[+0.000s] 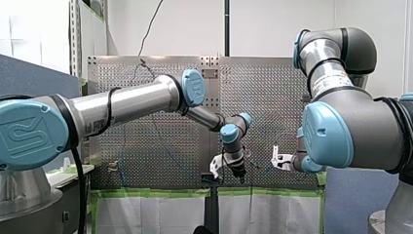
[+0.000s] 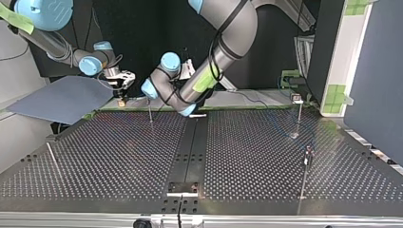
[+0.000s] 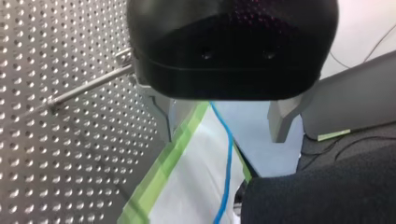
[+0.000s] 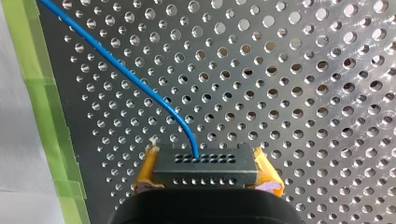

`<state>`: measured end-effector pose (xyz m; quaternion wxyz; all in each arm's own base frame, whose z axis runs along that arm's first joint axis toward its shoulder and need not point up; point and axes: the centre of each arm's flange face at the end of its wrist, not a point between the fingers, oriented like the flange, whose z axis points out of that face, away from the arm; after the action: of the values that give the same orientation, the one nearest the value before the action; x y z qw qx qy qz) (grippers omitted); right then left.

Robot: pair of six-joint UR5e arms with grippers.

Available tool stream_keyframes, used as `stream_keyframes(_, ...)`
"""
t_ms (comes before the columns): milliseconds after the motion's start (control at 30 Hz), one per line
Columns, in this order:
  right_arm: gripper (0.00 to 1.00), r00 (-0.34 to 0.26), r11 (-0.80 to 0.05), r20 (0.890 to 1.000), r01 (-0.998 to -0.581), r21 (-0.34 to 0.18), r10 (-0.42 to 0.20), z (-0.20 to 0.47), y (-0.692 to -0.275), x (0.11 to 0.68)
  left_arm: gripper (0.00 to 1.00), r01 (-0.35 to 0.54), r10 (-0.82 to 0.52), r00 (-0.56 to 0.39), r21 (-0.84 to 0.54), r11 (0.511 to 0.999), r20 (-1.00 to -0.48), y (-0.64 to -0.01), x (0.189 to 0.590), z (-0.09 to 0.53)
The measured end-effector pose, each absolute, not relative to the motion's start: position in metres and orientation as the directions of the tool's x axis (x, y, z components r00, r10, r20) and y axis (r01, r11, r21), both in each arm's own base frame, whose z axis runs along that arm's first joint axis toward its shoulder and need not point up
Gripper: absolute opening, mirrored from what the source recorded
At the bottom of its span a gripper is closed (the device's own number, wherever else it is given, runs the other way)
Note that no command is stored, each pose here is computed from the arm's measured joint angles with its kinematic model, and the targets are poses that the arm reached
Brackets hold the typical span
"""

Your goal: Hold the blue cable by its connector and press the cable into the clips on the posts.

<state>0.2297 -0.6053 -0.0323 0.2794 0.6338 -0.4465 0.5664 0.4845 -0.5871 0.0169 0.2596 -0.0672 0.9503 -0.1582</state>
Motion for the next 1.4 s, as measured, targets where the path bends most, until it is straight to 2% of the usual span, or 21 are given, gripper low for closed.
stream_keyframes(333,0.0,-0.039,-0.447,0.968,-0.882,-0.15,-0.249,-0.032,-0.605,0.231,1.0,-0.074,-0.219,-0.859,-0.312,0.947,-0.462,-0.568,0.488,-0.006)
stream_keyframes(833,0.0,-0.04,-0.448,0.967,-0.881,-0.153,-0.25,-0.032,-0.605,0.232,1.0,-0.082,-0.226,-0.849,-0.305,0.949,-0.477,-0.566,0.493,-0.054)
stream_keyframes(1067,0.0,-0.043,-0.45,0.968,-0.88,-0.154,-0.249,-0.032,-0.605,0.232,1.0,-0.095,-0.217,-0.866,-0.278,0.956,-0.451,-0.554,0.485,-0.103)
stream_keyframes(1400,0.0,-0.042,-0.45,0.968,-0.88,-0.154,-0.249,-0.032,-0.605,0.232,1.0,-0.103,-0.22,-0.877,-0.279,0.955,-0.427,-0.541,0.478,-0.129)
